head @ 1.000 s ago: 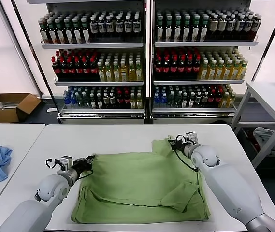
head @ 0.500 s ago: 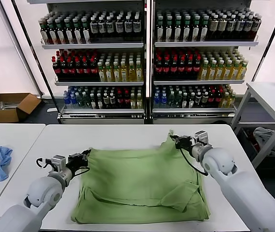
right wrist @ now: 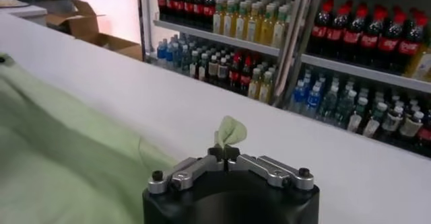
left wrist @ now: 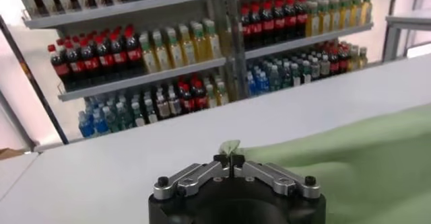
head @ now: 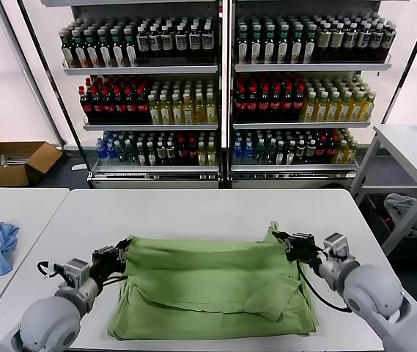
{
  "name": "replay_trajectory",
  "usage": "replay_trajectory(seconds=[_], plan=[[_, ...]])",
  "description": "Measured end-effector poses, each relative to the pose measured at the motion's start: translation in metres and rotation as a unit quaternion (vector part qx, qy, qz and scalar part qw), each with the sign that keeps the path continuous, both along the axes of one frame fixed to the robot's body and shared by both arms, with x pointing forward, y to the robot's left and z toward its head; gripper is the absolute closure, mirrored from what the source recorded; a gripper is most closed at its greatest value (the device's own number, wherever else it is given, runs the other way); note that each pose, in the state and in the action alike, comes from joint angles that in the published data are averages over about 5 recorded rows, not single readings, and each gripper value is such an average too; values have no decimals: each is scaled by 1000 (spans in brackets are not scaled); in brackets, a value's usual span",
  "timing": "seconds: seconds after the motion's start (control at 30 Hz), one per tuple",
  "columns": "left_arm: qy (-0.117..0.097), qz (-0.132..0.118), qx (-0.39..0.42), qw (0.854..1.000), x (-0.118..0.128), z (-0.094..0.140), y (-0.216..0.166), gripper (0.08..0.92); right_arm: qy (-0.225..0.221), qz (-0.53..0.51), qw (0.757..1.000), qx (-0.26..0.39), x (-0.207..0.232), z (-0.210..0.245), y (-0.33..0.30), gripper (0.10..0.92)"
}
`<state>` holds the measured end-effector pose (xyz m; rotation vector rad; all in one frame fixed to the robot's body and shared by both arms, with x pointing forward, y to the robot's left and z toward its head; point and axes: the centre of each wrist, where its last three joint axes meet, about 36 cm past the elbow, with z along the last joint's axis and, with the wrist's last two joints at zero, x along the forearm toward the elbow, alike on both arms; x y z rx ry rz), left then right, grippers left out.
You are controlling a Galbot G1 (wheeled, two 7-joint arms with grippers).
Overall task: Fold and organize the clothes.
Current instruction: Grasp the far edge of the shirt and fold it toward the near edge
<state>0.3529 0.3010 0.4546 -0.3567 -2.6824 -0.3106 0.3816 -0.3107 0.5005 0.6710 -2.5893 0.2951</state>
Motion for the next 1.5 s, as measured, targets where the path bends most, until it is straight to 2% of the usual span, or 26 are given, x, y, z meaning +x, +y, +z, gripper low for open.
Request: replay_trajectory(seconds=[0.23, 0.47, 0.87, 1.13, 1.27, 1.5], plan=[[13, -25, 19, 999, -32, -7, -10, 914, 9, 1, 1000, -12, -35, -1, -6, 915], [21, -33, 37, 999, -54, -18, -17, 914, 20, 2, 1000, -18, -59, -5, -7, 915], [15, -14, 65, 998, -59, -31, -15, 914, 39, -4, 999, -16, -83, -11, -5, 915], [25, -6, 71, 997, -67, -38, -18, 908, 51, -18, 998, -16, -90, -19, -7, 915], [27, -6, 70, 997, -71, -38, -21, 830, 51, -35, 998, -16, -92, -24, -10, 888], [25, -8, 76, 997, -74, -36, -23, 631, 52, -74, 996, -16, -97, -34, -13, 694]])
